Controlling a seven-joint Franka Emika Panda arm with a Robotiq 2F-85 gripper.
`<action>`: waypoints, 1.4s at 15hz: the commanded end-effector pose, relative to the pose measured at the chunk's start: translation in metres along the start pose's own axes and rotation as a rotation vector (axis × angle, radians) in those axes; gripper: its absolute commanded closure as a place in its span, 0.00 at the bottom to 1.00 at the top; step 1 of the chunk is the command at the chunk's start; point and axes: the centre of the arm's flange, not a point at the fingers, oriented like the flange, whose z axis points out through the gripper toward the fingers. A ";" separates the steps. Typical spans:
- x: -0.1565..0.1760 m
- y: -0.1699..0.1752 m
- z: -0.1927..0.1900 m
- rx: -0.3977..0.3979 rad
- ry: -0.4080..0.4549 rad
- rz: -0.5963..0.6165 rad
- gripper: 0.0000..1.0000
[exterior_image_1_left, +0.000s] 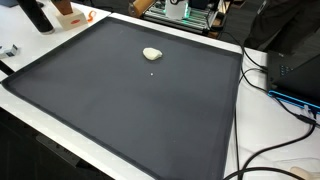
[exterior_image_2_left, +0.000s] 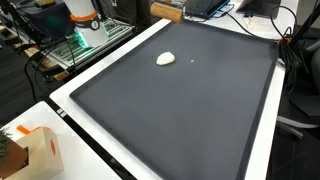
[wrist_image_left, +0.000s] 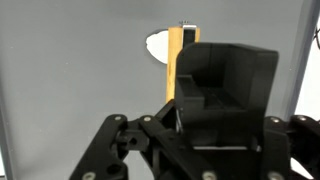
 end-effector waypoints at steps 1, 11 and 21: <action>0.004 -0.002 0.010 -0.019 -0.030 -0.069 0.81; 0.003 -0.004 0.109 -0.049 -0.183 -0.623 0.81; -0.002 0.005 0.155 -0.076 -0.097 -1.146 0.81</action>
